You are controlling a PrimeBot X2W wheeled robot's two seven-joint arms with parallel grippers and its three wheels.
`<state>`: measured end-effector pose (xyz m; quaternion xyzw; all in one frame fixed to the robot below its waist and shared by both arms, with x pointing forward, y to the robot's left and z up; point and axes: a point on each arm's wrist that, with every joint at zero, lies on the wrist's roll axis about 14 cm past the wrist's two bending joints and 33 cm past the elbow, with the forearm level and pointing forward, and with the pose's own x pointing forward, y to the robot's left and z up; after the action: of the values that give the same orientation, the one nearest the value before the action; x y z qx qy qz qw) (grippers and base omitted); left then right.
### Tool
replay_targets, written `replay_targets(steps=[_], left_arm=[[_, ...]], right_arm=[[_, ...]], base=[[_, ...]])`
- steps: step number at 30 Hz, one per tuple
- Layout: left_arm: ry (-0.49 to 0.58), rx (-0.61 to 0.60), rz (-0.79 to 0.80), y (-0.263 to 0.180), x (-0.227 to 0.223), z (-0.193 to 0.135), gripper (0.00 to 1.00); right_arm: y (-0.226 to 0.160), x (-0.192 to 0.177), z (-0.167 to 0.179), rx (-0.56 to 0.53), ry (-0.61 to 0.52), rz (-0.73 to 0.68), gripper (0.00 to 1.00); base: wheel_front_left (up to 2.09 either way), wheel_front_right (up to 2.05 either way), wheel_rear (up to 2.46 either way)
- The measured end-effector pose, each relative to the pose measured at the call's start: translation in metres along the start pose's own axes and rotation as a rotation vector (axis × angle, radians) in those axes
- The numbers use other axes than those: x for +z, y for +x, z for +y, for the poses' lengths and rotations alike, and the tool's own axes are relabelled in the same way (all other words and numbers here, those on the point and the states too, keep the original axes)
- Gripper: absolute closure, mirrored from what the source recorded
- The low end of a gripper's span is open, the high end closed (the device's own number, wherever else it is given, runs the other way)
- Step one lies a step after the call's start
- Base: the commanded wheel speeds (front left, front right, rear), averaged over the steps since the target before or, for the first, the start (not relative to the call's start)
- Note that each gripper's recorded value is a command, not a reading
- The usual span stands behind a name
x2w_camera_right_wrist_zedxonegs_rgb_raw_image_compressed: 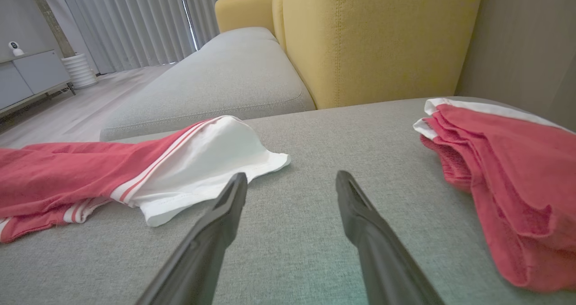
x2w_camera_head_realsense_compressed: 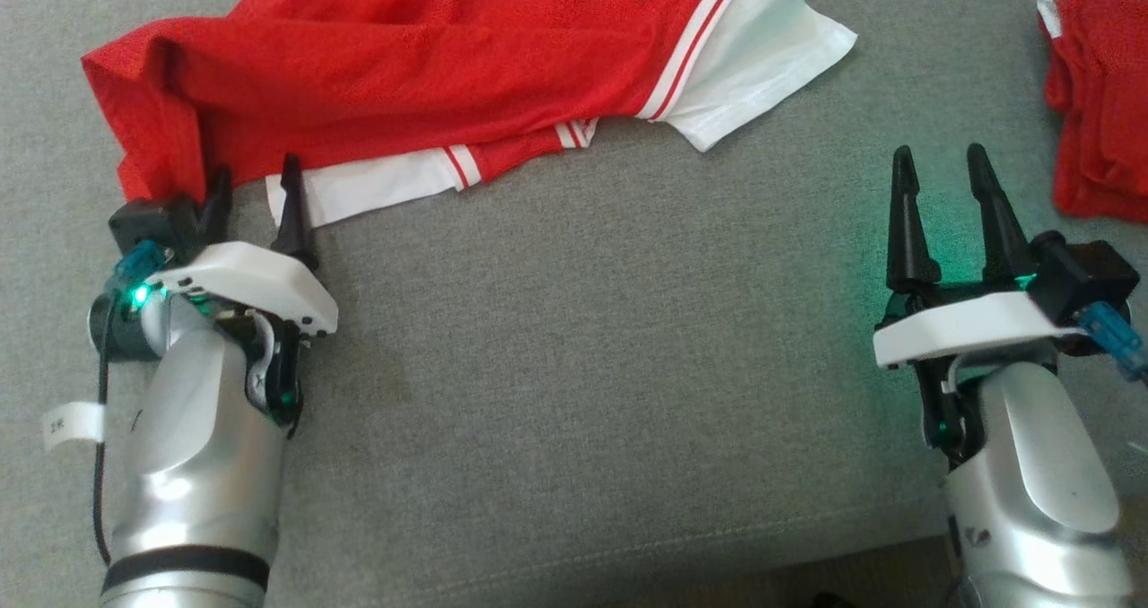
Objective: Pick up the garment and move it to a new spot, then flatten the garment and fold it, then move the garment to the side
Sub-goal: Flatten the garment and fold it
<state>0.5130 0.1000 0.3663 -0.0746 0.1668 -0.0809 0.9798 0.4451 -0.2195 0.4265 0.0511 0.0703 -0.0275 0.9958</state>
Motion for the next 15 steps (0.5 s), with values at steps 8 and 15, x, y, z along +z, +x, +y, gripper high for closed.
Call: replay_targets(steps=[8,15], left_arm=[[-0.013,0.006,-0.005,0.0041,0.003,0.0026,0.0],[-0.003,0.015,0.01,0.0059,0.0005,0.0041,1.0]], right_arm=[[0.0043,0.0015,0.0018,0.006,-0.001,-0.005,0.0],[0.0029,0.0008,0.0006,0.002,0.001,-0.002,0.0]], base=[[0.0,0.0,0.0],[0.0,0.0,0.0]])
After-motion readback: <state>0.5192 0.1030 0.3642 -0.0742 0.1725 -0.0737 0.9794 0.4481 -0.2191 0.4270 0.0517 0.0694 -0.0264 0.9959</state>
